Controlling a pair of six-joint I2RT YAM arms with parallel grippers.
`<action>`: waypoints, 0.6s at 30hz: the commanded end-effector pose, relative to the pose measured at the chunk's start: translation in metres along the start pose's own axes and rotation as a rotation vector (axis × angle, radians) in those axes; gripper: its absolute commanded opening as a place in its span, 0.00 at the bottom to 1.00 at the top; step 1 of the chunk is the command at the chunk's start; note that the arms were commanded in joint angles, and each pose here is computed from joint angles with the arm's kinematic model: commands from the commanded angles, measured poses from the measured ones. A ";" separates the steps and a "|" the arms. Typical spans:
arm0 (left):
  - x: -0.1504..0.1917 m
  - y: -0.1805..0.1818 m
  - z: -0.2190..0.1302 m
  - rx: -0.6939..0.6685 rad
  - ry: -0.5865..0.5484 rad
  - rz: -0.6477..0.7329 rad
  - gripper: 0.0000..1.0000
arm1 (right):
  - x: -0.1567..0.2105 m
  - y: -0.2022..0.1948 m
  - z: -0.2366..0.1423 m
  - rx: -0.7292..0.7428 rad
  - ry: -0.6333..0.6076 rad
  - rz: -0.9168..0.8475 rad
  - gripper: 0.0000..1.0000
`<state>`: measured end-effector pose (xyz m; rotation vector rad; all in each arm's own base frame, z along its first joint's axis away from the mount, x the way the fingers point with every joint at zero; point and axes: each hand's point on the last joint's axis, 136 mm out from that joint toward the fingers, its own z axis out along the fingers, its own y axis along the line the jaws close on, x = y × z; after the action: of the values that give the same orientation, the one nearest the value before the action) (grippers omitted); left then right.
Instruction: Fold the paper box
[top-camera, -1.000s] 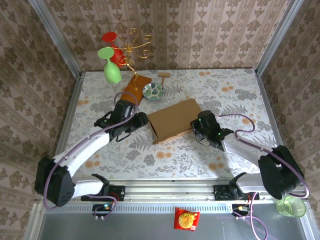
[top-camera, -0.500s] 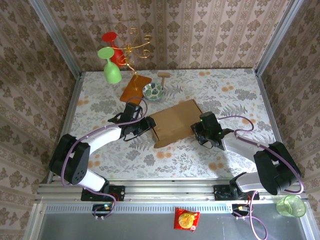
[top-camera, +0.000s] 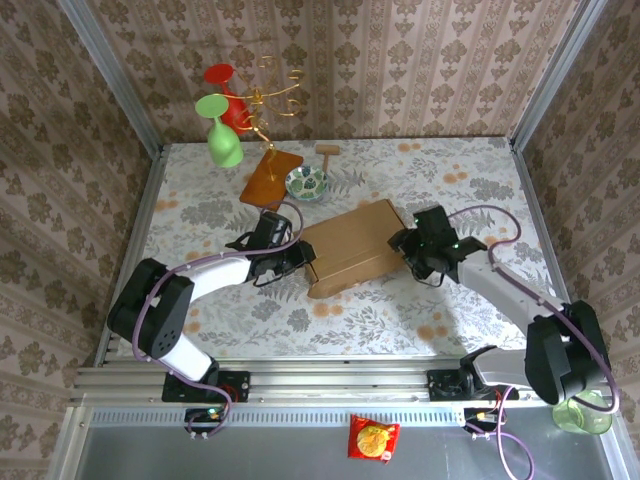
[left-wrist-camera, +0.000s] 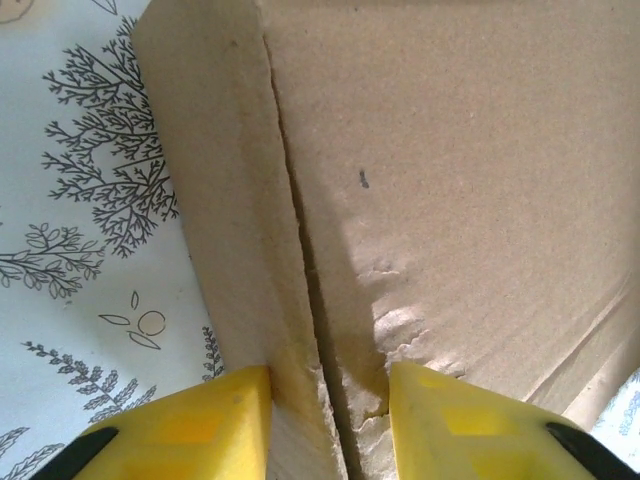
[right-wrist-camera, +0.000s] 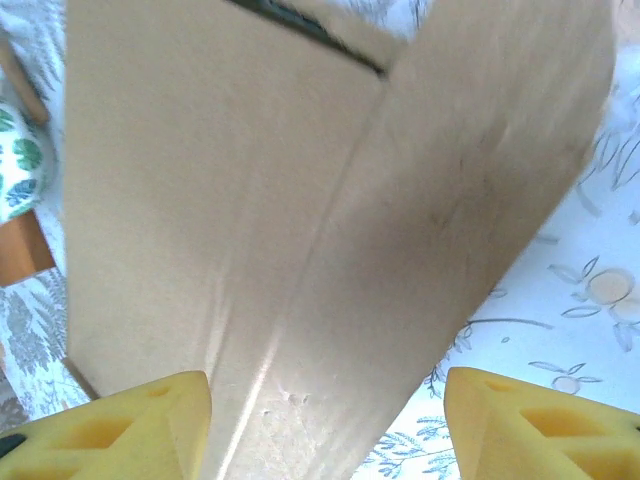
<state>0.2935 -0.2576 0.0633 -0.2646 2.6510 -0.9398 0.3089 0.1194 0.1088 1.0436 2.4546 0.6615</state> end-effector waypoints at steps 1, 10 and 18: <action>0.009 0.009 0.004 -0.043 0.033 0.025 0.30 | -0.010 -0.016 -0.026 0.072 0.028 -0.159 0.68; 0.014 0.016 0.003 -0.089 0.055 0.082 0.10 | -0.073 0.008 -0.012 -0.002 0.097 -0.370 0.70; 0.012 0.025 0.001 -0.105 0.051 0.106 0.00 | -0.071 0.014 0.049 -0.074 0.367 -0.485 0.73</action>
<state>0.2935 -0.2603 0.0663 -0.1391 2.6409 -0.9029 0.3980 0.0731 0.0921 0.4608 2.7399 0.6942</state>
